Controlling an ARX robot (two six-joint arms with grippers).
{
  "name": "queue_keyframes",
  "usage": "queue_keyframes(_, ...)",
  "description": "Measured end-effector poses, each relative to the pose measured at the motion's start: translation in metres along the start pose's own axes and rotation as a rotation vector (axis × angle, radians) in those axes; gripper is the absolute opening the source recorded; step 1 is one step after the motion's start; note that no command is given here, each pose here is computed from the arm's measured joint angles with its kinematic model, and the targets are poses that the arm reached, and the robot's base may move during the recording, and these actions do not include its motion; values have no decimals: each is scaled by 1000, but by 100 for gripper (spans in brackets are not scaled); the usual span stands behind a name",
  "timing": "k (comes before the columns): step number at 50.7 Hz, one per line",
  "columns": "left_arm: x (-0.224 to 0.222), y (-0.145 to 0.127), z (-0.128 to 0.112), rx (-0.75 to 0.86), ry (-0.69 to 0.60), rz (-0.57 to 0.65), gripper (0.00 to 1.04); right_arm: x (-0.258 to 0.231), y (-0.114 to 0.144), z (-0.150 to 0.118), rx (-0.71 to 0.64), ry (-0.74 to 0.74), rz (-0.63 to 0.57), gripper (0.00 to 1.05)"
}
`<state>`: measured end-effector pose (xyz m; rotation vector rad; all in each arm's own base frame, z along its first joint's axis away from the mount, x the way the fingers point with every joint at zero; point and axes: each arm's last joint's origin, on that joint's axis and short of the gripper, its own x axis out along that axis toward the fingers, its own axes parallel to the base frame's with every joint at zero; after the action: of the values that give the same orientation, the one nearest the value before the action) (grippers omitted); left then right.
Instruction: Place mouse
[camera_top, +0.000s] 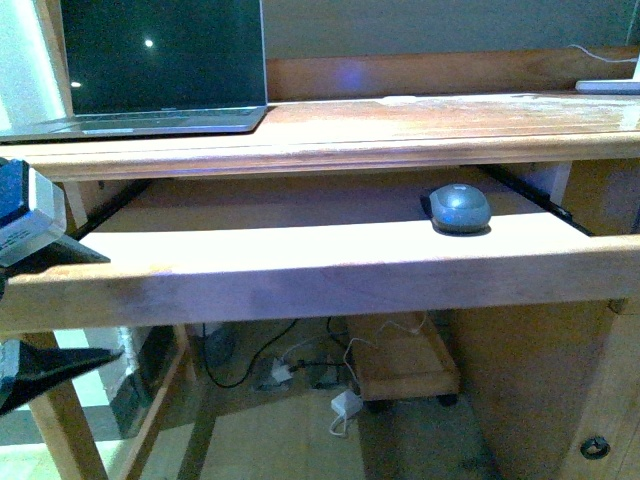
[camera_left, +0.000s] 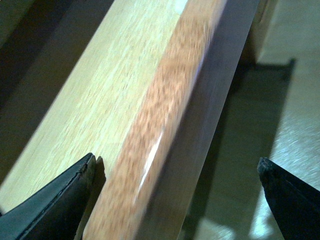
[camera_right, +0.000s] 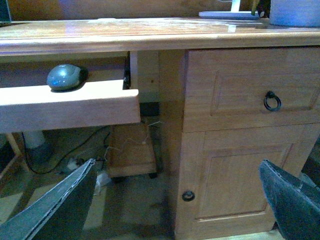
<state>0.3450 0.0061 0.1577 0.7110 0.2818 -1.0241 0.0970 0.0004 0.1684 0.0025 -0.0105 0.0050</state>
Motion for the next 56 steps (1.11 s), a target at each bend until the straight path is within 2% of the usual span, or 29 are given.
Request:
queue_keyframes(5, -8, -30, 18, -149, -111, -86, 97, 0, 0, 0, 0, 0, -1, 97)
queue_keyframes(9, -16, -48, 31, -266, -189, -96, 97, 0, 0, 0, 0, 0, -1, 97)
queue_keyframes(14, -26, -59, 45, -464, -195, 35, 97, 0, 0, 0, 0, 0, -1, 97)
queue_keyframes(24, -58, -64, 80, -683, -287, 332, 97, 0, 0, 0, 0, 0, -1, 97)
queue_keyframes(27, -74, -78, 94, -772, -334, 408, 97, 0, 0, 0, 0, 0, -1, 97)
queue_keyframes(34, -97, -115, 108, -885, -390, 462, 97, 0, 0, 0, 0, 0, -1, 97)
queue_keyframes(35, -100, -122, 109, -880, -388, 514, 95, 0, 0, 0, 0, 0, -1, 97)
queue_keyframes(38, -117, -147, 108, -822, -328, 783, 81, 0, 0, 0, 0, 0, -1, 97)
queue_keyframes(41, -133, -170, 97, -798, -252, 956, 68, 0, 0, 0, 0, 0, -2, 97)
queue_keyframes(45, -146, -189, 88, -744, -295, 1005, 50, 0, 0, 0, 4, 4, 7, 97)
queue_keyframes(48, -147, -192, 83, -726, -311, 997, 38, 4, 2, 2, 63, 87, 89, 97)
queue_keyframes(50, -148, -192, 76, -718, -308, 986, 30, 13, 2, 11, 91, 102, 96, 97)
queue_keyframes(56, -143, -196, 62, -727, -285, 1014, 3, 60, 10, 64, 138, 23, 87, 97)
